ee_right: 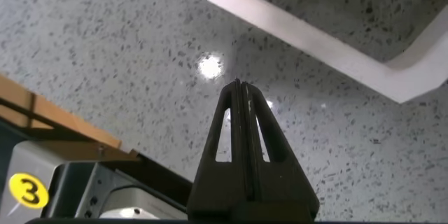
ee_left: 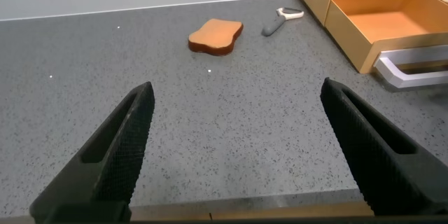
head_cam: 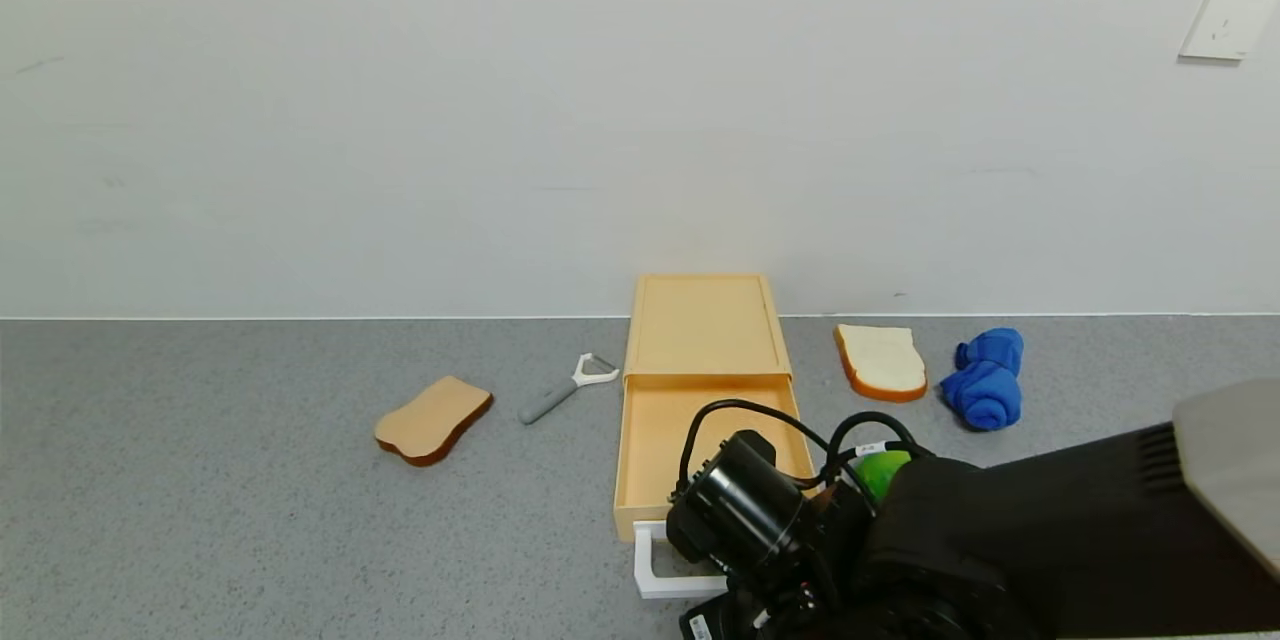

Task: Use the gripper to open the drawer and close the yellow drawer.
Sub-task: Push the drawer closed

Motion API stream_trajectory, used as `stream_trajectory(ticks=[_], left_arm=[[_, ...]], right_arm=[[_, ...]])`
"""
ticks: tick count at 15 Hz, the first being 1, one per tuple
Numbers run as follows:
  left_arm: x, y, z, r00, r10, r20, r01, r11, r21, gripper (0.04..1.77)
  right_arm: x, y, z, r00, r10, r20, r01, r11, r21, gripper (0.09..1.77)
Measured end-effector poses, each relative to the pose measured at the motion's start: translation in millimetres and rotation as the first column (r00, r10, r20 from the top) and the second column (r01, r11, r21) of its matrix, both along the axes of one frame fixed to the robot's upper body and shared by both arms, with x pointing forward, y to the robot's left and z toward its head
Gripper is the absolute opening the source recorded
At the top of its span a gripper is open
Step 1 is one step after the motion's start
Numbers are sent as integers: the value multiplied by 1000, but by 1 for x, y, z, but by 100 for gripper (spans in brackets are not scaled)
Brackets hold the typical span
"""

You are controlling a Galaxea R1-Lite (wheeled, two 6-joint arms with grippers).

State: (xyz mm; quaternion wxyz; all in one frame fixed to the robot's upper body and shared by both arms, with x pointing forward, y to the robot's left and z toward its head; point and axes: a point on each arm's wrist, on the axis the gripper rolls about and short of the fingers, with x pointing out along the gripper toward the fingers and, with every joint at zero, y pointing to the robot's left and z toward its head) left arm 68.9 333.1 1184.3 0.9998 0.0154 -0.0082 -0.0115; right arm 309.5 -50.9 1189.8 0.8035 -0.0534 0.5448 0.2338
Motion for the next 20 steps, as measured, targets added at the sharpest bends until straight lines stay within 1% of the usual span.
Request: stream_trajectory(ticks=[7, 9, 12, 20], left_arm=[[0, 0, 0, 1000, 0, 0, 0, 1000, 0, 172], [0, 0, 0, 1000, 0, 0, 0, 1000, 0, 172], [0, 0, 0, 1000, 0, 0, 0, 1000, 0, 172], [0, 0, 0, 1000, 0, 0, 0, 1000, 0, 172]], right_arm=[[9, 4, -14, 999, -39, -19, 39, 999, -18, 12], [11, 5, -14, 999, -43, -16, 43, 999, -16, 12], [14, 5, -13, 998, -56, 8, 56, 998, -20, 12], [24, 5, -14, 997, -76, 21, 76, 997, -15, 12]])
